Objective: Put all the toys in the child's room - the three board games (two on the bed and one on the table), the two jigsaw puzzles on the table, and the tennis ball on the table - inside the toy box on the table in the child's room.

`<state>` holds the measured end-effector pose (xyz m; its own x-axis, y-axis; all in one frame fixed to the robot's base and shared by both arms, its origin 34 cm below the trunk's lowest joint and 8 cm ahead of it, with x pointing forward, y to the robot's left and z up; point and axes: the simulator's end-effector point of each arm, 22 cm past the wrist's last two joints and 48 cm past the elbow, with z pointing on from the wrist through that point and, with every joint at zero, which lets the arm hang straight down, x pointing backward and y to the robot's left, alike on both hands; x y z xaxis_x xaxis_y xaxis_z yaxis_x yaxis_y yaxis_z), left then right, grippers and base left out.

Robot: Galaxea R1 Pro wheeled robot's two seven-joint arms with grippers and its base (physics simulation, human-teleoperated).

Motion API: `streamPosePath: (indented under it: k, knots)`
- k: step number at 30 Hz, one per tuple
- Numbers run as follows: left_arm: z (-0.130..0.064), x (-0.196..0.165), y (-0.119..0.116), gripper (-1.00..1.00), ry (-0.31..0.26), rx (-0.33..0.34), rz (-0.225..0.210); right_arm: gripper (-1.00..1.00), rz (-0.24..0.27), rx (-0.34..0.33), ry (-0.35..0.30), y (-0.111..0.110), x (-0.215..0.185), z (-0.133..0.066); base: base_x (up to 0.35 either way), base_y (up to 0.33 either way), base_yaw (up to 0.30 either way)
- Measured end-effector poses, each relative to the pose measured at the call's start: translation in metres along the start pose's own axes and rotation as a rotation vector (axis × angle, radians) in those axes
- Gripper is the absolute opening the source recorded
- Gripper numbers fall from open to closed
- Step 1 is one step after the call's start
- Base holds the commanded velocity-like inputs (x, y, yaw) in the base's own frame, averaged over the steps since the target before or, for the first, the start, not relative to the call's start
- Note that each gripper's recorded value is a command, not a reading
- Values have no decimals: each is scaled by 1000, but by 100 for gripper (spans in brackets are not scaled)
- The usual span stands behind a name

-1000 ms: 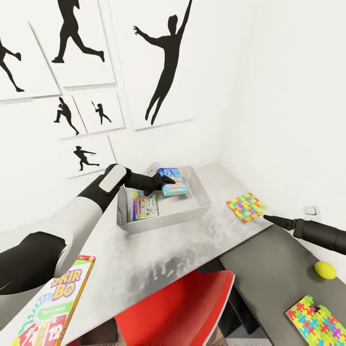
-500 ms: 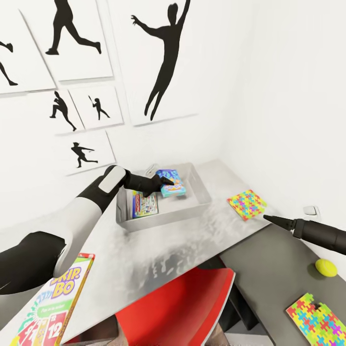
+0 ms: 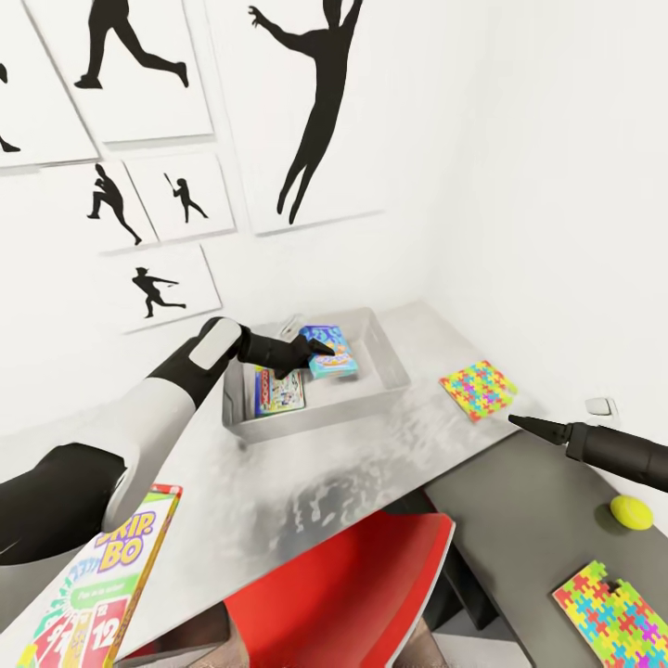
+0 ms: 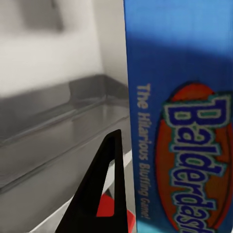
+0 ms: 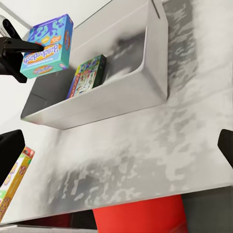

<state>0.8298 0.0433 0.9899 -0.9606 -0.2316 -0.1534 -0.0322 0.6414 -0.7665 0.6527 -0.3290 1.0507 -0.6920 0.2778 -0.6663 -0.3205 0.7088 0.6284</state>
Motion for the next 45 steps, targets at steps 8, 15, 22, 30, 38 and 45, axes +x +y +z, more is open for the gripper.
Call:
streamPosePath:
  k: [8, 15, 22, 30, 38, 45]
  knots:
    - [7, 1, 5, -100, 11, -4, -12, 100, 8, 3, 10, -5, 5, 3, 0, 0, 0]
    - [12, 3, 10, -100, 20, -6, -19, 100, 16, 6, 19, -8, 9, 6, 0, 0, 0]
    - [17, 4, 16, -100, 27, -9, -26, 100, 23, 9, 27, -12, 12, 9, 0, 0, 0]
    - [23, 6, 24, -100, 36, -12, -36, 100, 32, 13, 35, -17, 17, 12, 0, 0, 0]
    - [28, 8, 31, -100, 44, -15, -45, 100, 40, 17, 44, -22, 21, 15, 0, 0, 0]
    - [30, 2, 30, -100, 43, -15, -38, 100, 48, 20, 52, -26, 25, 17, 0, 0, 0]
